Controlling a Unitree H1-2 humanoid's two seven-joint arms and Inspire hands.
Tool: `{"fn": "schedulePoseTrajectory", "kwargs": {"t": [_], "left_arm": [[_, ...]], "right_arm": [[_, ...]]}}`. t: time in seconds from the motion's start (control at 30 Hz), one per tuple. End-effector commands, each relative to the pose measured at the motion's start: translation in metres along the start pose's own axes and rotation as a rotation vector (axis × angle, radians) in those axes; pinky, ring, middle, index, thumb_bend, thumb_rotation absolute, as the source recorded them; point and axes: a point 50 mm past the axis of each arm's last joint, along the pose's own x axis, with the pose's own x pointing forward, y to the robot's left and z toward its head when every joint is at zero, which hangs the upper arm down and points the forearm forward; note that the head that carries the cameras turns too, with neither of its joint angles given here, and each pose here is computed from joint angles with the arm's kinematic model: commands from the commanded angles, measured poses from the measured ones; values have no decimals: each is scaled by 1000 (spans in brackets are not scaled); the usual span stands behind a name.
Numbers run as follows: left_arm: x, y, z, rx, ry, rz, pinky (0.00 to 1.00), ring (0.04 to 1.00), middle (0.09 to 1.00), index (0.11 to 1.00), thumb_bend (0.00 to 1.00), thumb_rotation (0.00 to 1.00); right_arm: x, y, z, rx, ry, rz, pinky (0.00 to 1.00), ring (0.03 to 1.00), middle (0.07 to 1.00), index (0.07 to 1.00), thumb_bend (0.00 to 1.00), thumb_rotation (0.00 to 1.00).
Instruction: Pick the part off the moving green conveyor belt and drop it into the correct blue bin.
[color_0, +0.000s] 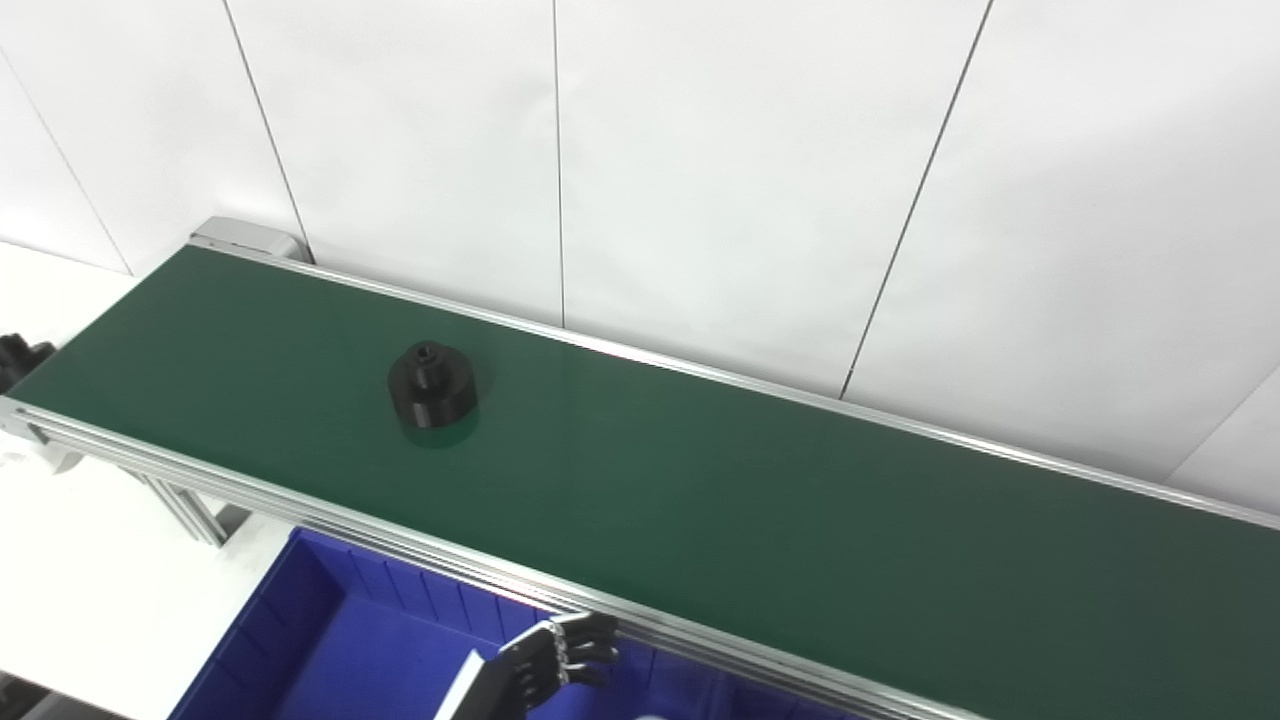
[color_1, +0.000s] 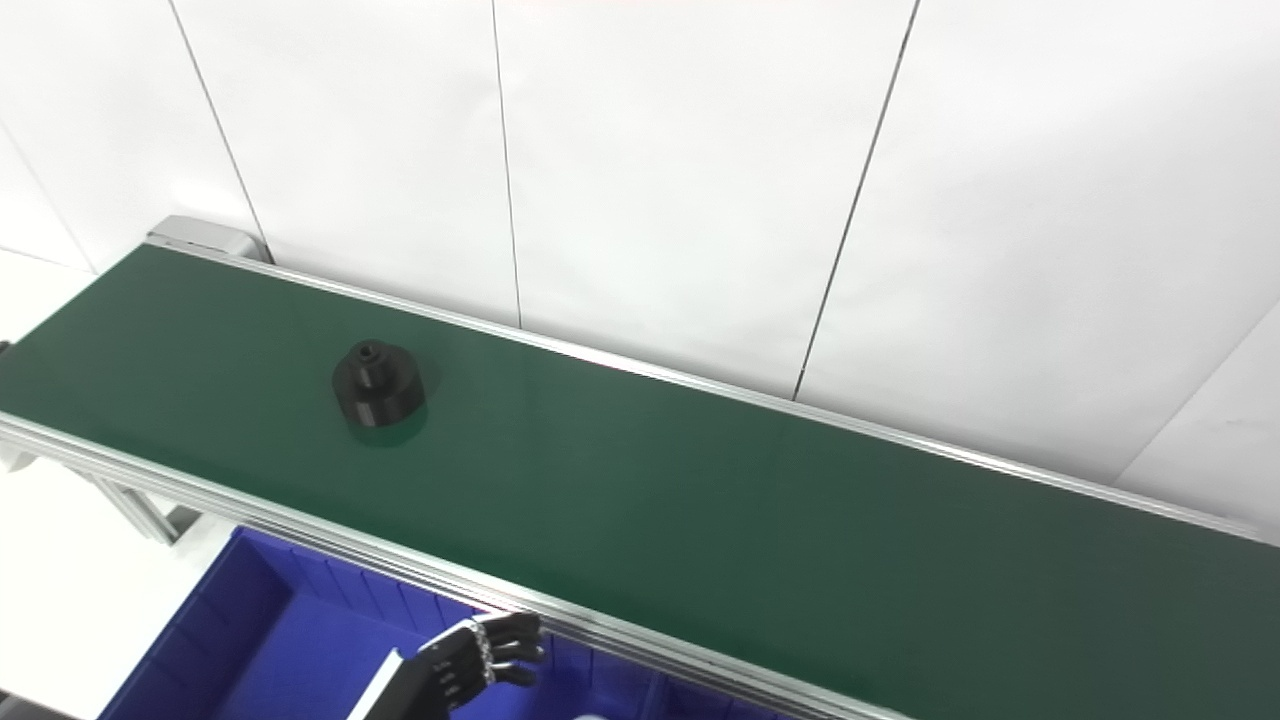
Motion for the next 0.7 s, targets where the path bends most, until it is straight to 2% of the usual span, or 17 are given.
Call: {"fn": "schedulePoseTrajectory", "kwargs": {"t": [0.0, 0.03, 0.17, 0.4, 0.5, 0.53, 0.6, 0.67], "left_arm": [[5, 2, 9, 35, -61, 7, 647, 733, 759, 726, 862, 430], [6, 2, 9, 42, -60, 4, 645, 733, 760, 726, 859, 430], [7, 3, 9, 87, -57, 2, 649, 734, 760, 725, 851, 426], [12, 5, 9, 137, -66, -16, 654, 735, 759, 734, 828, 401], [15, 7, 9, 149, -71, -31, 661, 743, 767, 740, 819, 392], [16, 8, 9, 148, -73, -34, 662, 741, 766, 742, 817, 391], [18, 9, 9, 138, -72, -49, 664, 745, 771, 750, 805, 384], [18, 11, 9, 130, -70, -59, 666, 749, 777, 756, 803, 382]], "right_arm": [[3, -4, 20, 12, -120, -32, 959, 954, 960, 1000, 783, 425], [4, -5, 25, 4, -137, -38, 945, 951, 962, 1000, 781, 427], [12, -12, 46, 9, -225, -62, 994, 970, 960, 1000, 783, 392], [43, -30, 92, -50, -385, -104, 1000, 973, 963, 997, 795, 438], [64, -38, 112, -115, -428, -105, 959, 934, 946, 982, 799, 455], [69, -40, 116, -140, -434, -104, 894, 909, 937, 973, 805, 494], [86, -45, 127, -196, -443, -86, 828, 894, 926, 958, 810, 524], [97, -46, 133, -212, -443, -75, 804, 889, 917, 946, 823, 532]]}}
